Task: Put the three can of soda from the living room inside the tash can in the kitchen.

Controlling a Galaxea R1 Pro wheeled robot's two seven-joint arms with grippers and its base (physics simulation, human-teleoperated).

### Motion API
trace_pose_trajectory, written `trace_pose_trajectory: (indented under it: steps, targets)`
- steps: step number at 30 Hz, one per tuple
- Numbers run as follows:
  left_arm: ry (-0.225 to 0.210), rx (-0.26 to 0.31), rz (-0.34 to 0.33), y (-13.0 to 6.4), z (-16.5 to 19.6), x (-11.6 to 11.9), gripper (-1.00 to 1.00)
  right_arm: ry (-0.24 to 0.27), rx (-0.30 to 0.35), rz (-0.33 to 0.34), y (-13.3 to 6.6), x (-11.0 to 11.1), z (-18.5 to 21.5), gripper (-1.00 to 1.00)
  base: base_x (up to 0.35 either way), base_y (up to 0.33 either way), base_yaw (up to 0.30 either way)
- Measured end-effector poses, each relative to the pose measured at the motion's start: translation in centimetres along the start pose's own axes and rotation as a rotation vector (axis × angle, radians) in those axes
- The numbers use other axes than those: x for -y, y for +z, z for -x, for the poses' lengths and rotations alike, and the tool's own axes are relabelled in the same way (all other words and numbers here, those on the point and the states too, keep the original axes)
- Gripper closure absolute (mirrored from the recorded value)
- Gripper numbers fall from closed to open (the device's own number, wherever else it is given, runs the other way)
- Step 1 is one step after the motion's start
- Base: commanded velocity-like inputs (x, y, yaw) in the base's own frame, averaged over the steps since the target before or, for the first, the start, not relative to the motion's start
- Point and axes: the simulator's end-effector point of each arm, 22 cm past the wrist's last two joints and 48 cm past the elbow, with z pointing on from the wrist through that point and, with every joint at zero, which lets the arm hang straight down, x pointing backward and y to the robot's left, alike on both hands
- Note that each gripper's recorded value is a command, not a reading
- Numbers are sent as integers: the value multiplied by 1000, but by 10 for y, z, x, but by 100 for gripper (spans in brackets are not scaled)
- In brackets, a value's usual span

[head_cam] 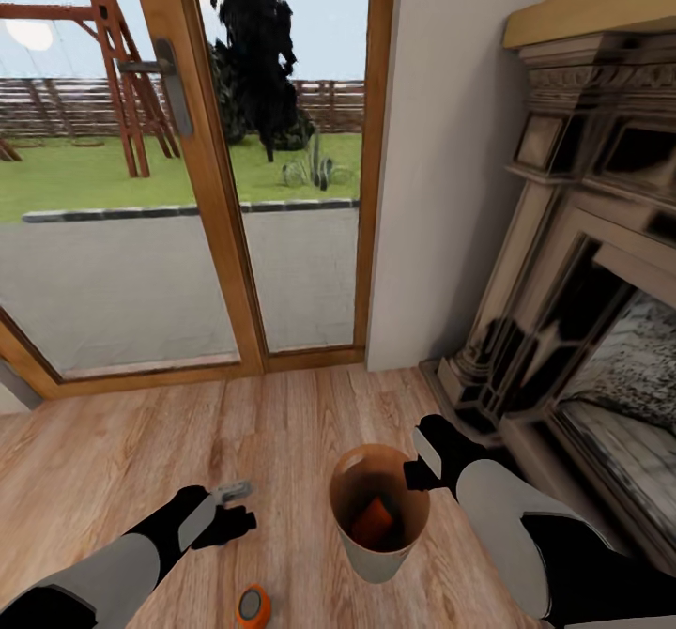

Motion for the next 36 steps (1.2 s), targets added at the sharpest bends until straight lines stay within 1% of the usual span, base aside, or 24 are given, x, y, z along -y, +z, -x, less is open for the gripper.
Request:
trace_pose_trajectory:
  steps: [5,13,18,19,23,25,26,28,30,36]
  targets:
    - [-2,26,4,10,2,-4,-100,1,0,3,10,-2,-2,100,0,0,0]
    - [1,33,3,26,-2,-5,-100,0,0,1,26,-3,-5,100,0,0,0]
    - [2,33,1,36,-6,-5,-100,8,8,5,32,-3,-2,100,0,0,0]
    - [3,33,1,38,-7,-5,-100,8,10,5,31,-3,1,100,0,0,0]
    - [3,33,-1,46,-9,-6,-100,0,-17,19,9,-5,19,100,0,0,0]
    - [4,33,-1,50,-11,-6,-100,7,12,22,-3,-3,38,100,0,0,0]
    - [4,34,-1,52,-12,-6,-100,13,37,21,-9,-2,48,100,0,0,0]
    - [4,33,-2,56,-13,-6,-100,7,48,6,-15,3,59,100,0,0,0]
    - [4,32,-2,60,-15,-6,-100,16,94,-5,-29,9,80,100,0,0,0]
    - [4,32,-3,73,-20,-8,-100,20,111,-29,-31,13,91,100,0,0,0]
